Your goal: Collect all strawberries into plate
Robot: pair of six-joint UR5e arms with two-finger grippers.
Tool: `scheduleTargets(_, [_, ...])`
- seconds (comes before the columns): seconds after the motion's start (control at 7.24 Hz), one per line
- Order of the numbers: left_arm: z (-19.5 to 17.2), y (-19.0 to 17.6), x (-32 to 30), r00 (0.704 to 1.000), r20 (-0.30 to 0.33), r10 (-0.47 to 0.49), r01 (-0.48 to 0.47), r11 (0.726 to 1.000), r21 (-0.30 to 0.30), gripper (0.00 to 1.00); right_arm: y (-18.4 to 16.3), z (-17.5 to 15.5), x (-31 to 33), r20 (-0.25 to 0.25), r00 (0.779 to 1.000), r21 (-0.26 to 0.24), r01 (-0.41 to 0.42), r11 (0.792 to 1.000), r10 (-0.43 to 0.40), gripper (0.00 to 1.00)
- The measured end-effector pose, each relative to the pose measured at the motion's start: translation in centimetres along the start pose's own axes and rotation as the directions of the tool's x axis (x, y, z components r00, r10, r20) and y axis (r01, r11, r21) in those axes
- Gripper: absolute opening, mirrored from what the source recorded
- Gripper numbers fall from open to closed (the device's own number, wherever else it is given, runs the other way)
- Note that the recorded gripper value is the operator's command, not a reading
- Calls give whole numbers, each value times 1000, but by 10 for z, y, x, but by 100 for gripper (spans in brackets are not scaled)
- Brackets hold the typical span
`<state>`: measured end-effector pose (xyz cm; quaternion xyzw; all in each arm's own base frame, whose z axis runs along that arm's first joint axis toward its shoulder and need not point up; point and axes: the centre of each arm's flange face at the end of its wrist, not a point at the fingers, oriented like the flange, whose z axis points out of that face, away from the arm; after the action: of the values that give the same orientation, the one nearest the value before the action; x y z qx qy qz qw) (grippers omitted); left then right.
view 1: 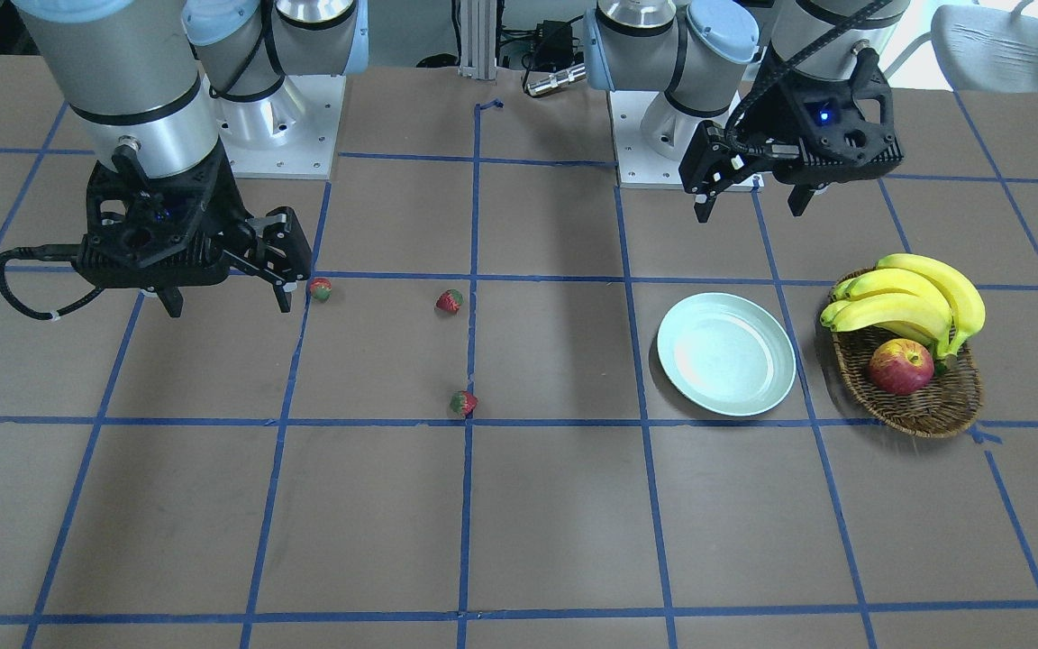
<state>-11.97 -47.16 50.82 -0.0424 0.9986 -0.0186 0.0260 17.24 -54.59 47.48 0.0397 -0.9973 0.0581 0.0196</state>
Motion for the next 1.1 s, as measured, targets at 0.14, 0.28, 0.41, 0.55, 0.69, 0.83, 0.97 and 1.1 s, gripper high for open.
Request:
scheduleTargets(0.14, [1, -1, 0, 1000, 0, 0, 0, 1000, 3, 100, 1, 5, 0, -1, 999, -25, -48, 999, 48, 100])
scheduleTargets(0.28, [3, -1, 0, 1000, -1, 0, 0, 1000, 2, 100, 0, 8, -1, 0, 996, -29, -93, 995, 93, 100])
scheduleTargets(0.41, [5, -2, 0, 1000, -2, -2, 2, 1000, -1, 100, 0, 11, -2, 4, 992, -27, -124, 992, 124, 100])
scheduleTargets(0.55, [7, -2, -1, 1000, -2, -4, 4, 1000, -3, 100, -2, 23, -9, 29, 989, -24, -146, 989, 147, 100])
scheduleTargets(0.69, [9, -3, -2, 1000, -1, -7, 7, 1000, -7, 100, -8, 43, -22, 73, 980, -22, -182, 983, 183, 100])
scheduleTargets(0.83, [13, -3, -3, 1000, 0, -7, 7, 1000, -10, 100, -17, 68, -40, 107, 971, -35, -212, 977, 214, 100])
scheduleTargets(0.97, [15, -3, -3, 1000, 1, -8, 8, 1000, -9, 100, -22, 98, -73, 121, 972, -45, -199, 979, 204, 100])
scheduleTargets(1.1, [18, -3, -3, 1000, 2, -8, 8, 1000, -8, 100, -24, 129, -108, 125, 973, -46, -188, 981, 192, 100])
